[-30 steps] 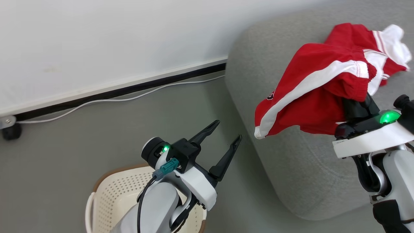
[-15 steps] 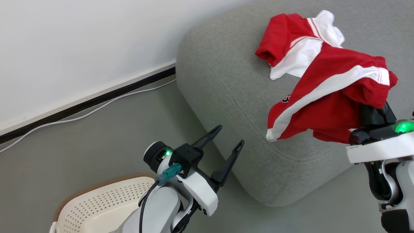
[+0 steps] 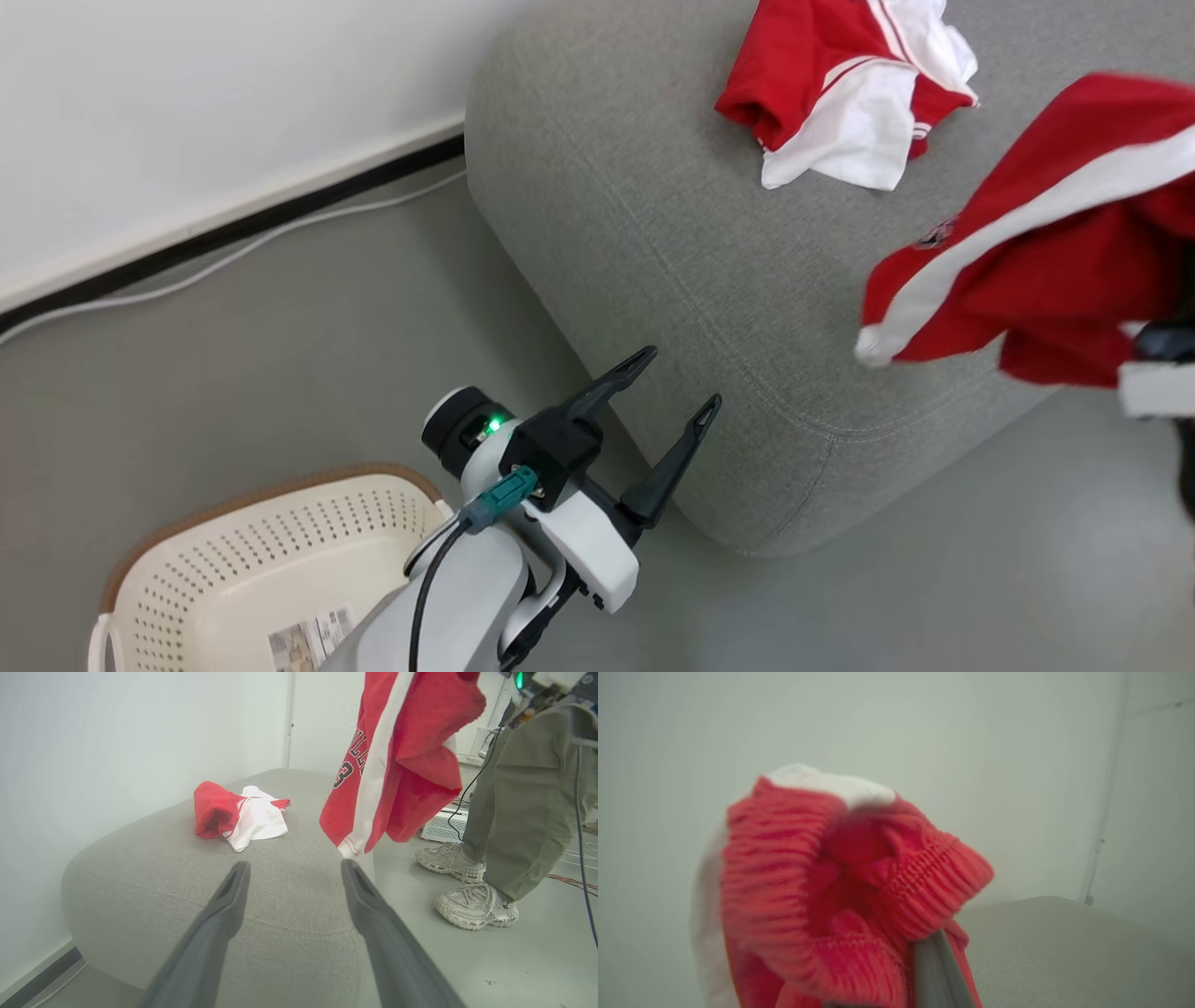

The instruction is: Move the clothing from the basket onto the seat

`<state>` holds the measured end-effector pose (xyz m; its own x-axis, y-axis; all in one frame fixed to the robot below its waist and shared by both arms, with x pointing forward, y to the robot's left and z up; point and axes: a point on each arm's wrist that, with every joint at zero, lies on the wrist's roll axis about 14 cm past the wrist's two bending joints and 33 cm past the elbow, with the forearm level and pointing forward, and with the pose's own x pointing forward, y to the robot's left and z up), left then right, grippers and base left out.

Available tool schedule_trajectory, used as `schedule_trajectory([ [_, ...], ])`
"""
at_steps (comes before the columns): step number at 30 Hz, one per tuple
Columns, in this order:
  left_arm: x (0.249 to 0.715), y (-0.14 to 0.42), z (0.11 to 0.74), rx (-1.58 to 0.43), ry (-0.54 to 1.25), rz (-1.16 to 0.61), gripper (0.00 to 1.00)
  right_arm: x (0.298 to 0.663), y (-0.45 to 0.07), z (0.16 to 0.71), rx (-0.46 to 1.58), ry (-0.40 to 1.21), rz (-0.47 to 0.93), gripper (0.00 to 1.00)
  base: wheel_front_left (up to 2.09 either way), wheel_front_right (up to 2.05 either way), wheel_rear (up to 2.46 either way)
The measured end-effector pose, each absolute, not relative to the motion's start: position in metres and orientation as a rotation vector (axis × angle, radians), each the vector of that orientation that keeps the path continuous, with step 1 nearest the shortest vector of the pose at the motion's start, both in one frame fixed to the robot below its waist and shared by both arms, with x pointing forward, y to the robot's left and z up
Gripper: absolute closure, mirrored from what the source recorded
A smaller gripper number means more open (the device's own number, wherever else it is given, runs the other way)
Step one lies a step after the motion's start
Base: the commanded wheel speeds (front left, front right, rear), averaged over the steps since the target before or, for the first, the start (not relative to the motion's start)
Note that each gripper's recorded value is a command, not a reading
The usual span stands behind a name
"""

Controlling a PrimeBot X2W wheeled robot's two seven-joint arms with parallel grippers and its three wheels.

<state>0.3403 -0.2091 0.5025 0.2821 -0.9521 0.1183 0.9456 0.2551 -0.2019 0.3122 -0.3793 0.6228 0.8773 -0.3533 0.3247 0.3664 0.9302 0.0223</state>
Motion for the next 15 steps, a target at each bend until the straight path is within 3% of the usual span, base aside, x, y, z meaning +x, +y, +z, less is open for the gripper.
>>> schedule_trajectory([
  [15,0.403,-0.203,0.477,-0.278,-0.008,-1.254,0.00,0.397,-0.452,0.668,-0.352,-0.324,-0.487,1.00,0.00,0.00,0.00],
])
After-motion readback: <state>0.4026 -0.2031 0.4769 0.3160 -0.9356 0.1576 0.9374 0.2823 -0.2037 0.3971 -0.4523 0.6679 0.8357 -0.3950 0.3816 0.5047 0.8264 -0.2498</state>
